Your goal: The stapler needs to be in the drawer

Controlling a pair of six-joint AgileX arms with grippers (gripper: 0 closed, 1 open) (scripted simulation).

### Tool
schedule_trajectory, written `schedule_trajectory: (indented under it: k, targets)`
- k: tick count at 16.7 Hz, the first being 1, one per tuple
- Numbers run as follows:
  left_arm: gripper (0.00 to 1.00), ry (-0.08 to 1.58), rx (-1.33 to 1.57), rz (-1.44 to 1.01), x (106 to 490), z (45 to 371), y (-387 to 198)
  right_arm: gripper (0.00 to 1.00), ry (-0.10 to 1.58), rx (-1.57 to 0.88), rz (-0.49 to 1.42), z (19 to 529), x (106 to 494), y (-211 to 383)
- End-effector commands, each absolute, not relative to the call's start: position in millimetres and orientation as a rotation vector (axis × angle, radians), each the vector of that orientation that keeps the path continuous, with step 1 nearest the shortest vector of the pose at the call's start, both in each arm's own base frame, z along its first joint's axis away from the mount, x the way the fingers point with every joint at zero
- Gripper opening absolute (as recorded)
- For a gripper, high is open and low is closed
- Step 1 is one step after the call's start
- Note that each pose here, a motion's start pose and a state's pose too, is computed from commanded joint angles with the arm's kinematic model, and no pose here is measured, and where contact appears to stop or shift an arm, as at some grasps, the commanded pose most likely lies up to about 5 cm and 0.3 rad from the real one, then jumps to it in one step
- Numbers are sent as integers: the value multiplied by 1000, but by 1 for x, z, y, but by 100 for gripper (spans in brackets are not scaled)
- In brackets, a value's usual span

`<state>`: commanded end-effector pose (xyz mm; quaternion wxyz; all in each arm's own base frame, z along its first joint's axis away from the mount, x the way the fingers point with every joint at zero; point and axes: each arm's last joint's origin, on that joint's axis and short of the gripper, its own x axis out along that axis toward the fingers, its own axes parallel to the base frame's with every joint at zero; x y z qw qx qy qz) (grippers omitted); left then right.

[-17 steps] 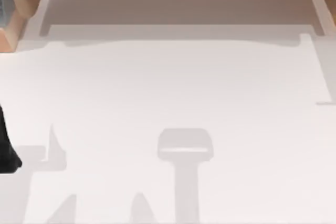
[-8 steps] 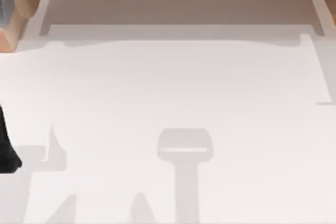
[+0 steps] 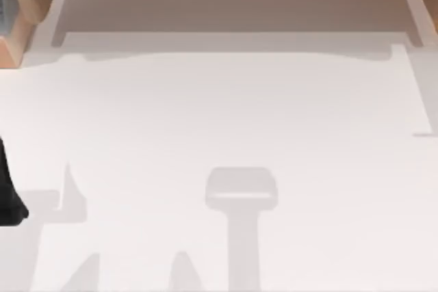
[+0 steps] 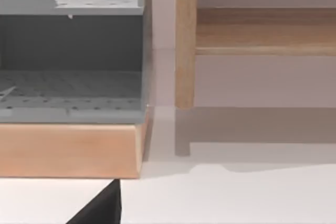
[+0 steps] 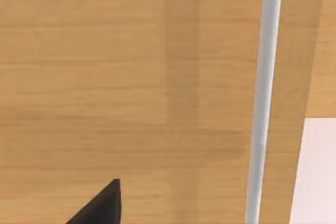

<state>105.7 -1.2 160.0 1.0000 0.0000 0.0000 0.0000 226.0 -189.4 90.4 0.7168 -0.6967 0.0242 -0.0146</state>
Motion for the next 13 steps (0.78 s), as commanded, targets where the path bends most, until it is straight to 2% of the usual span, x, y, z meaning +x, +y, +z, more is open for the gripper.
schedule_trajectory:
  k: [9,13]
  targets:
    - [100,0,0,0,106,160,-1,100,9,-1571,-12,90,227,-180]
    - [100,0,0,0,106,160,-1,100,8,-1571,-8,89,246,-179]
